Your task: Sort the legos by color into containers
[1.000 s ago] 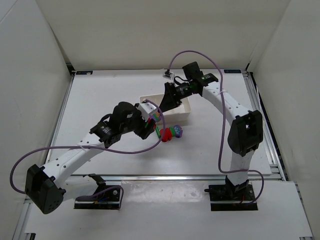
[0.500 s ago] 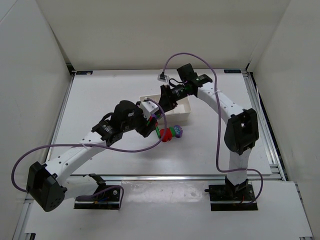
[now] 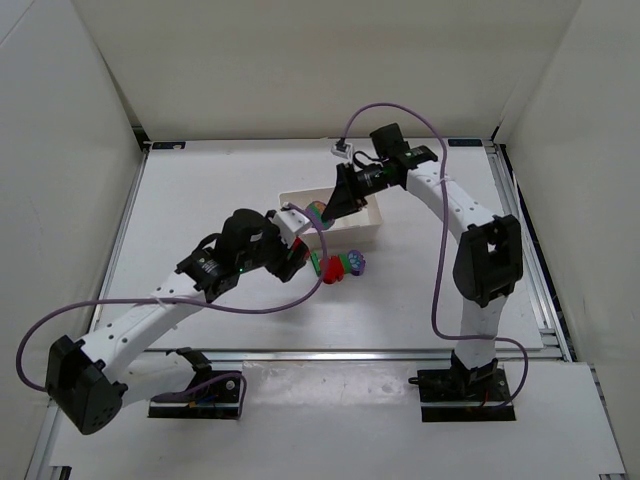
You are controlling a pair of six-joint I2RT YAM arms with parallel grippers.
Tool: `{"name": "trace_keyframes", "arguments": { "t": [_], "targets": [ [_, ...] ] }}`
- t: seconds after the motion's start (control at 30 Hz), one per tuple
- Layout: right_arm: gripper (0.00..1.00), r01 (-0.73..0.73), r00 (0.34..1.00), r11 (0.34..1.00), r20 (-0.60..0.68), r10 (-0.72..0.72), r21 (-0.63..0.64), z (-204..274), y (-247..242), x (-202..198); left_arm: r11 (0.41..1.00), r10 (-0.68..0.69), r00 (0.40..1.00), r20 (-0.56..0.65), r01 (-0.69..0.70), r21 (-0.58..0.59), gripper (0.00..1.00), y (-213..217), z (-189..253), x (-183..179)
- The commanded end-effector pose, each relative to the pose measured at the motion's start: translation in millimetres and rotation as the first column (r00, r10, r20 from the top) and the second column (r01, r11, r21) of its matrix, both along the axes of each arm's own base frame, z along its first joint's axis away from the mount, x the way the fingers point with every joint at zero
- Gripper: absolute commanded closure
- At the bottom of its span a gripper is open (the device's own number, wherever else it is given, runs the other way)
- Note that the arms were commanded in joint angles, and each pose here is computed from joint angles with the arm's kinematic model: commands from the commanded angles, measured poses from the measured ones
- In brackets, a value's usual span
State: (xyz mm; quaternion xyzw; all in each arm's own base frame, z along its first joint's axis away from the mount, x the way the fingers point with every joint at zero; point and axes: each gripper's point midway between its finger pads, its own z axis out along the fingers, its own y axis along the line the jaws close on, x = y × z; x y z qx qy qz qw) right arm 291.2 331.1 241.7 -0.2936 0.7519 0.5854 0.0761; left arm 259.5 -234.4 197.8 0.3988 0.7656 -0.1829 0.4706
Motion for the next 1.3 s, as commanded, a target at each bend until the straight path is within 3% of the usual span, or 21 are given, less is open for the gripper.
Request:
{"name": "trace_keyframes", "arguments": {
  "t": [0.0, 0.13, 0.27, 0.47, 0.57, 0.7, 0.77, 0.83, 0.87, 0.93, 0.97, 1.07, 1.17, 1.23, 1.27],
  "targets": [
    [1.0, 0.068, 0.996, 0.997, 0.049, -0.07, 0.048, 27.0, -27.3, 14.0, 1.0, 0.017, 1.0, -0.026, -0.017, 0.004, 0.9, 15.9, -1.5, -20.8],
    [1.0, 0.106, 0.991, 0.994, 0.073, -0.108, 0.033, 28.2, -42.5, 19.8, 0.996, 0.078, 0.994, -0.071, -0.074, 0.057, 0.9, 35.5, -19.3, -31.6],
    [1.0, 0.105, 0.979, 0.994, 0.175, -0.1, -0.02, 15.7, -51.3, 17.5, 0.985, 0.147, 0.977, -0.155, -0.131, 0.11, 0.9, 50.3, -42.8, -36.0],
    [1.0, 0.122, 0.962, 0.99, 0.253, -0.102, -0.067, 17.2, -63.7, 11.4, 0.966, 0.236, 0.943, -0.235, -0.202, 0.16, 0.86, 56.8, -59.8, -17.7],
    [1.0, 0.135, 0.951, 0.988, 0.29, -0.106, -0.079, 21.2, -70.5, 12.8, 0.94, 0.321, 0.893, -0.316, -0.259, 0.223, 0.89, 67.3, -77.4, -1.0],
    [1.0, 0.166, 0.941, 0.982, 0.312, -0.13, -0.091, 23.1, -80.6, 16.8, 0.857, 0.514, 0.742, -0.43, -0.423, 0.294, 0.9, 103.0, -105.4, 24.6],
    [1.0, 0.182, 0.936, 0.978, 0.323, -0.141, -0.101, 21.6, -86.6, 18.2, 0.808, 0.585, 0.619, -0.524, -0.503, 0.307, 0.9, 125.9, -123.0, 32.9],
    [1.0, 0.195, 0.934, 0.975, 0.323, -0.151, -0.11, 17.2, -91.7, 19.8, 0.761, 0.635, 0.544, -0.548, -0.561, 0.325, 0.9, 145.3, -134.3, 39.9],
    [1.0, 0.201, 0.932, 0.973, 0.328, -0.155, -0.11, 17.7, -93.2, 20.0, 0.75, 0.644, 0.535, -0.548, -0.582, 0.314, 0.89, 148.5, -135.2, 45.5],
    [1.0, 0.211, 0.929, 0.972, 0.332, -0.165, -0.107, 17.3, -95.9, 22.4, 0.751, 0.635, 0.525, -0.566, -0.592, 0.293, 0.82, 151.4, -136.5, 50.9],
    [1.0, 0.213, 0.927, 0.971, 0.335, -0.167, -0.105, 17.8, -95.6, 23.3, 0.752, 0.631, 0.521, -0.575, -0.592, 0.29, 0.67, 151.2, -138.2, 52.9],
    [1.0, 0.215, 0.927, 0.972, 0.334, -0.173, -0.093, 19.4, -93.7, 26.2, 0.756, 0.616, 0.499, -0.61, -0.593, 0.279, 0.46, 150.7, -142.6, 59.0],
    [1.0, 0.203, 0.934, 0.977, 0.312, -0.174, -0.062, 22.9, -89.9, 28.0, 0.768, 0.575, 0.498, -0.649, -0.603, 0.217, 0.38, 149.7, -133.4, 66.5],
    [1.0, 0.185, 0.944, 0.983, 0.279, -0.175, -0.011, 30.5, -84.2, 29.0, 0.793, 0.521, 0.543, -0.658, -0.594, 0.137, 0.22, 145.1, -113.8, 76.1],
    [1.0, 0.184, 0.95, 0.983, 0.256, -0.179, 0.004, 35.1, -82.0, 28.6, 0.802, 0.498, 0.563, -0.659, -0.587, 0.104, 0.03, 142.5, -105.3, 78.8]
  ]
}}
